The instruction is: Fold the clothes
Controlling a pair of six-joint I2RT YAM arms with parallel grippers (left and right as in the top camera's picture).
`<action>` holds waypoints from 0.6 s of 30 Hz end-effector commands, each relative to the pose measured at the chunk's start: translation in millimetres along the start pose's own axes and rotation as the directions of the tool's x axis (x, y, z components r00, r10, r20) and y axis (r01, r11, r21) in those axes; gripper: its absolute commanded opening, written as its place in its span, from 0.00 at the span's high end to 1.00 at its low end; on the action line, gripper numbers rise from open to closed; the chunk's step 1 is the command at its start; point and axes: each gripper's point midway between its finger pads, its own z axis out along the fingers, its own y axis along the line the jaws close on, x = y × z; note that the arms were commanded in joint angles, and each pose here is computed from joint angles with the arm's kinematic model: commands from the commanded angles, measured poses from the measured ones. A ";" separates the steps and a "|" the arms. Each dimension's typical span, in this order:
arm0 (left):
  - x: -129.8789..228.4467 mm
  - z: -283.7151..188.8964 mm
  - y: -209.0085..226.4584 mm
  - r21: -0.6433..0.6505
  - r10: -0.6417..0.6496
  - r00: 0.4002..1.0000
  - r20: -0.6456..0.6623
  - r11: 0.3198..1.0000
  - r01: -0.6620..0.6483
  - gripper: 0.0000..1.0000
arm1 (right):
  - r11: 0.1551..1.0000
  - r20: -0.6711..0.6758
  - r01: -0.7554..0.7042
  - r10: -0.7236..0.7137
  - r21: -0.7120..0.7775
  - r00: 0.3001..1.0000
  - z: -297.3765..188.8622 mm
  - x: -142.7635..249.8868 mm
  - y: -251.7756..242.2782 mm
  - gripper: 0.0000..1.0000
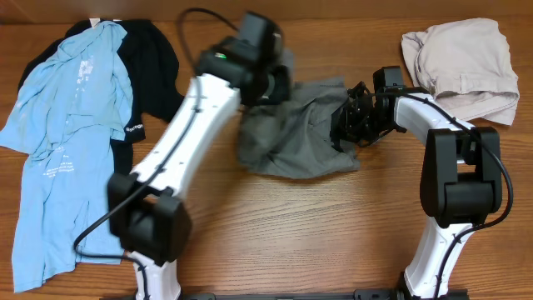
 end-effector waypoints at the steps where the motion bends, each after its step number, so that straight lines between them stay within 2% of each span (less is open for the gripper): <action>1: 13.1 42.3 -18.9 0.011 -0.035 0.998 -0.043 0.999 0.035 0.96 | 1.000 -0.016 -0.017 0.017 0.010 1.000 5.3 4.1 -7.5 0.96; 5: 24.0 67.0 -32.5 0.032 -0.029 0.997 -0.070 0.999 0.032 0.96 | 1.000 -0.010 -0.016 0.017 0.008 1.000 4.1 2.3 -7.3 0.96; 7: 27.3 74.0 -34.2 0.029 -0.024 0.997 -0.077 0.999 0.026 0.89 | 1.000 0.006 -0.010 0.010 -0.017 1.000 -1.0 -3.5 -2.0 0.96; 9: 28.2 78.3 -34.2 0.028 -0.022 0.997 -0.079 0.999 0.024 0.73 | 0.999 0.042 -0.002 0.004 -0.050 0.999 -14.9 -15.1 5.9 0.96; 12: 27.7 80.0 -33.5 0.029 -0.023 0.997 -0.078 0.999 0.025 0.37 | 0.998 0.123 -0.009 0.017 -0.065 0.992 -51.8 -37.9 14.8 0.96; 13: 27.0 80.0 -34.0 0.031 -0.022 0.997 -0.076 0.999 0.024 0.28 | 0.998 0.152 -0.011 0.021 -0.067 0.988 -66.5 -44.8 17.8 0.94; 14: 26.0 80.1 -34.8 0.034 -0.021 0.997 -0.072 0.999 0.023 0.12 | 0.998 0.183 -0.013 0.025 -0.068 0.983 -83.1 -51.6 20.9 0.89; 15: 25.0 80.1 -35.8 0.039 -0.019 0.997 -0.068 0.999 0.022 0.00 | 0.998 0.217 -0.010 0.025 -0.069 0.976 -102.3 -58.2 24.4 0.83; 16: 23.7 80.0 -37.2 0.045 -0.018 0.998 -0.063 0.999 0.020 0.00 | 0.998 0.261 -0.004 0.022 -0.069 0.965 -126.6 -64.6 28.8 0.73; 18: 21.6 78.4 -39.5 0.053 -0.009 0.998 -0.058 0.999 0.012 0.00 | 0.998 0.305 0.000 0.021 -0.067 0.952 -152.1 -68.3 32.4 0.63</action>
